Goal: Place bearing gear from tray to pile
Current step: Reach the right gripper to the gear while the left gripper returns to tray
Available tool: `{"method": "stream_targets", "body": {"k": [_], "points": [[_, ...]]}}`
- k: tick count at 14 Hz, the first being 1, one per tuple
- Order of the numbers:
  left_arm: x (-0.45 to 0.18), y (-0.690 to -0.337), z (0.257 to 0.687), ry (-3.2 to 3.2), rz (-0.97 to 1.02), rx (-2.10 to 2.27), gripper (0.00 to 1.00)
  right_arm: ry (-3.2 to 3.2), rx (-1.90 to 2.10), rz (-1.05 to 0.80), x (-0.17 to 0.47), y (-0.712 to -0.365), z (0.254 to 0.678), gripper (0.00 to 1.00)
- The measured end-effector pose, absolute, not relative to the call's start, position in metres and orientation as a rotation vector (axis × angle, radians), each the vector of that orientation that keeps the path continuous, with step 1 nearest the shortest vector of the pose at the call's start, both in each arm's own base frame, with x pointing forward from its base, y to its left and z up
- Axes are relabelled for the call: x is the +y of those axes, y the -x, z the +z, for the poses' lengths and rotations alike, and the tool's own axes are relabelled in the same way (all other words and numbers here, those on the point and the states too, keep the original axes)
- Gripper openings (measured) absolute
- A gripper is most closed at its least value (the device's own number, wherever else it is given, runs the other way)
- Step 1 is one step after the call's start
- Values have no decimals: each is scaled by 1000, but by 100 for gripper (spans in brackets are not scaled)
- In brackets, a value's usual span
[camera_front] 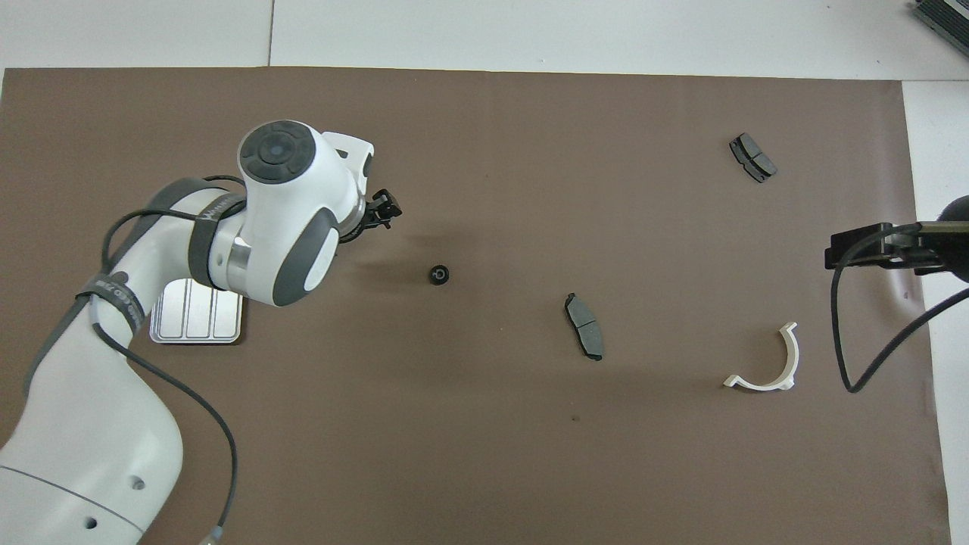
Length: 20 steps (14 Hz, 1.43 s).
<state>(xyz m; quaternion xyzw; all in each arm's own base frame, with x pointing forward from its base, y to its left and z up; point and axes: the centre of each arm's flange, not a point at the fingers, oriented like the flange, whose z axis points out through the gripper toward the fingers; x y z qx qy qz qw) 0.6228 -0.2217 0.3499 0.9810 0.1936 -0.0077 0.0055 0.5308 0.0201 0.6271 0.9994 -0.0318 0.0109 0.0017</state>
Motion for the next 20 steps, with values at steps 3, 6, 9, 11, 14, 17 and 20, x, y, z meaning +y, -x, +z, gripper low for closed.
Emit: {"method": "stream_targets", "body": {"k": [3, 6, 9, 11, 14, 17, 20], "points": [[-125, -646, 349, -3112, -69, 382, 100, -3139, -74, 37, 61, -540, 609, 100], [-59, -648, 344, -3127, -158, 155, 98, -3143, -66, 63, 123, -558, 576, 100], [-35, -642, 335, -3122, -222, 38, 95, -3151, -59, 98, 186, -565, 547, 100], [-23, -635, 331, -3116, -246, -15, 92, -3160, -93, 128, 221, -568, 529, 100], [-6, -624, 325, -3109, -271, -43, 88, -3176, -184, 171, 285, -575, 489, 100], [-1, -613, 316, -3110, -259, -38, 83, -3195, -232, 214, 340, -577, 442, 100], [1, -608, 307, -3112, -237, -32, 80, -3218, -222, 252, 389, -566, 408, 100]]}}
